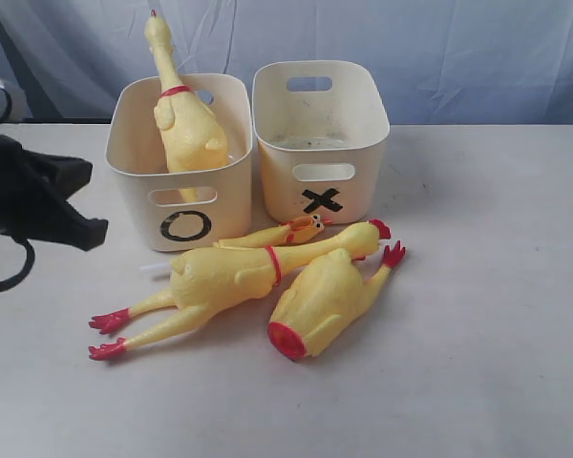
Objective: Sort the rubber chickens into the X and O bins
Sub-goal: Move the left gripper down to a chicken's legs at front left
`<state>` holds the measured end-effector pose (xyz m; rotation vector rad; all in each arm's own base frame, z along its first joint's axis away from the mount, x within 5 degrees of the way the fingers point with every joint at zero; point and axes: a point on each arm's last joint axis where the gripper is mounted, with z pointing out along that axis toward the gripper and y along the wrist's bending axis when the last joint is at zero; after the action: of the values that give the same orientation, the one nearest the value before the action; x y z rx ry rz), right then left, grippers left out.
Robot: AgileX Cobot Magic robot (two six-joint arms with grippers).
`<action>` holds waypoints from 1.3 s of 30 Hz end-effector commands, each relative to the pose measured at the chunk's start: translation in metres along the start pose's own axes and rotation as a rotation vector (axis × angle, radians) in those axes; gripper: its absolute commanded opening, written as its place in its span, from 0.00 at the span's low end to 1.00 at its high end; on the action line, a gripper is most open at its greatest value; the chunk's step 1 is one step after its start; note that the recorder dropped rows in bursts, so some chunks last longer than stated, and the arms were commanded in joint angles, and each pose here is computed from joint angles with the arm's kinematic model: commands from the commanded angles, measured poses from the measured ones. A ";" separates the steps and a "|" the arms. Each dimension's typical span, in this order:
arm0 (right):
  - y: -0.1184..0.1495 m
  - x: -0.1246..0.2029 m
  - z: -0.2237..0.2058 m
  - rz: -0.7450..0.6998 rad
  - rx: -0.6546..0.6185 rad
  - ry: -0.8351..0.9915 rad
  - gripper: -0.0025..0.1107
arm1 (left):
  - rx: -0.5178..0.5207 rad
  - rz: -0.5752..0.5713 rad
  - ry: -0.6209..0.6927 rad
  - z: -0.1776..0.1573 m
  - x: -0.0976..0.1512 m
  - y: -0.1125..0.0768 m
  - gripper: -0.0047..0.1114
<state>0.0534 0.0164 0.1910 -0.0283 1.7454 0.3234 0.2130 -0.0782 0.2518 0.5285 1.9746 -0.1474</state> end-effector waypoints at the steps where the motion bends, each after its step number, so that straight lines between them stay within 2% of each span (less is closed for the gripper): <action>1: 0.000 0.000 0.000 0.000 -0.002 -0.012 0.01 | -0.008 -0.079 0.103 -0.002 0.009 -0.011 0.04; 5: 0.000 0.000 0.000 0.000 -0.003 -0.010 0.01 | 0.010 -0.170 0.167 -0.003 0.014 -0.021 0.04; 10: 0.000 0.000 0.000 0.000 -0.003 -0.010 0.01 | 0.068 -0.157 0.332 -0.008 0.027 -0.036 0.04; 13: 0.000 0.000 0.000 0.000 -0.003 -0.010 0.01 | 0.157 -0.094 0.348 -0.010 0.028 -0.051 0.04; 15: 0.000 0.000 0.000 0.000 -0.003 -0.010 0.01 | 0.225 0.007 0.320 -0.011 0.026 -0.059 0.04; 20: 0.000 0.000 0.000 0.000 -0.003 -0.010 0.01 | 0.281 0.110 0.332 -0.005 0.030 -0.066 0.05; 22: 0.000 0.000 0.000 0.000 -0.003 -0.010 0.01 | 0.278 0.115 0.339 0.000 0.032 -0.066 0.09; 25: 0.000 0.000 0.000 0.000 -0.003 -0.010 0.01 | 0.271 0.077 0.334 0.010 0.035 -0.069 0.21; 29: 0.000 0.000 0.000 0.000 -0.002 -0.012 0.01 | 0.265 0.073 0.350 0.021 0.040 -0.071 0.46; 31: 0.000 0.000 0.000 0.000 -0.002 -0.012 0.01 | 0.265 0.077 0.360 0.025 0.040 -0.071 0.53; 36: 0.000 0.000 0.000 0.000 -0.002 -0.012 0.01 | 0.273 0.078 0.375 0.028 0.033 -0.072 0.54; 39: 0.000 0.000 0.000 0.000 -0.002 -0.012 0.01 | 0.297 0.055 0.463 0.029 0.034 -0.075 0.54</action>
<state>0.0534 0.0164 0.1911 -0.0269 1.7453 0.3254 0.1934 -0.1423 0.2024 0.8585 2.3320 -0.2935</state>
